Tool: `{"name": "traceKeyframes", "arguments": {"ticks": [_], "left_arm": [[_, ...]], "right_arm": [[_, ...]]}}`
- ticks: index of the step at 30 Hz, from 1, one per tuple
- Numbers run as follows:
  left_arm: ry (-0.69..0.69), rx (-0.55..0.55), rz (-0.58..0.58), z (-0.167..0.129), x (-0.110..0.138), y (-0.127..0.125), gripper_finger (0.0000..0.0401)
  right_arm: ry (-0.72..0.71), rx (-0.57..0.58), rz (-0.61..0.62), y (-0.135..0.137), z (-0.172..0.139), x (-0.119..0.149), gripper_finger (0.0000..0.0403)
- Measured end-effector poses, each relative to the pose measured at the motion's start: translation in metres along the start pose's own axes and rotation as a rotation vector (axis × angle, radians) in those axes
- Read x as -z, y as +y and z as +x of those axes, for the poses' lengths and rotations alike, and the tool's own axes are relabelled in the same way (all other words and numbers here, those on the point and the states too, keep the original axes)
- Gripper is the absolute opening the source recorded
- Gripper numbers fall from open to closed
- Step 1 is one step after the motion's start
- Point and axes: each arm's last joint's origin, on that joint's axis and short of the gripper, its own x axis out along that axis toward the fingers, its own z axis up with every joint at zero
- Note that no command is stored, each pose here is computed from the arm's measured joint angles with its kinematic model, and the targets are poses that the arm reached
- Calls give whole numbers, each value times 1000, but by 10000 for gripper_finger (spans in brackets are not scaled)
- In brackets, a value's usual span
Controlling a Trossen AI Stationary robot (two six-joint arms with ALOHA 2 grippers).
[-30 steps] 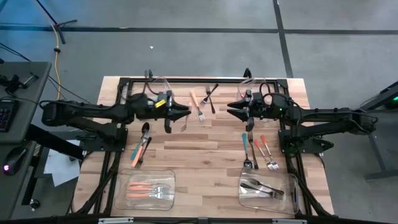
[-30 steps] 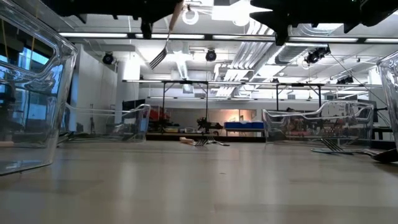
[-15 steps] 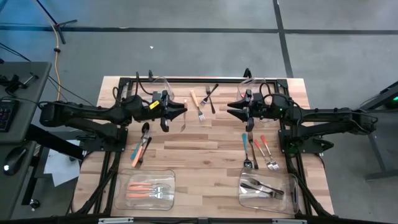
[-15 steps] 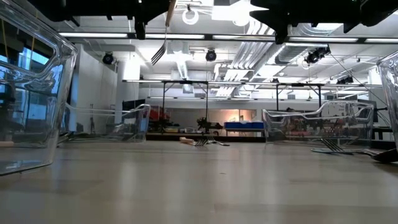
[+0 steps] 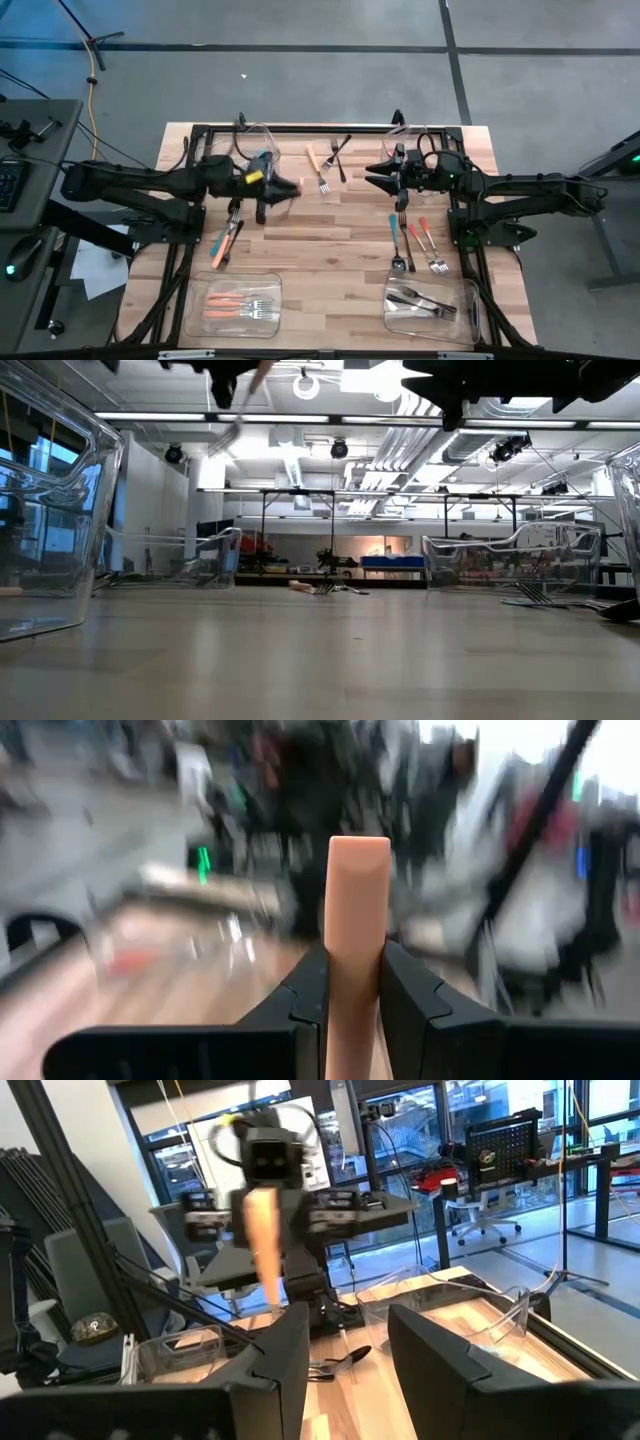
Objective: Sort silverware by color (type)
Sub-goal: Put the light orange fork into the bottom left transparent bin
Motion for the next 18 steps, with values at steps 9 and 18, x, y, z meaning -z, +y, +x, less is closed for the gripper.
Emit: {"name": "traceKeyframes", "arguments": {"ticks": [9,18], "left_arm": [[613,59,27,-25,-14,-75,41],[897,121,-124,-48,18,-154,41]], "right_arm": [[8,27,2,-1,0,1,124],[59,38,8,-2,0,6,124]]}}
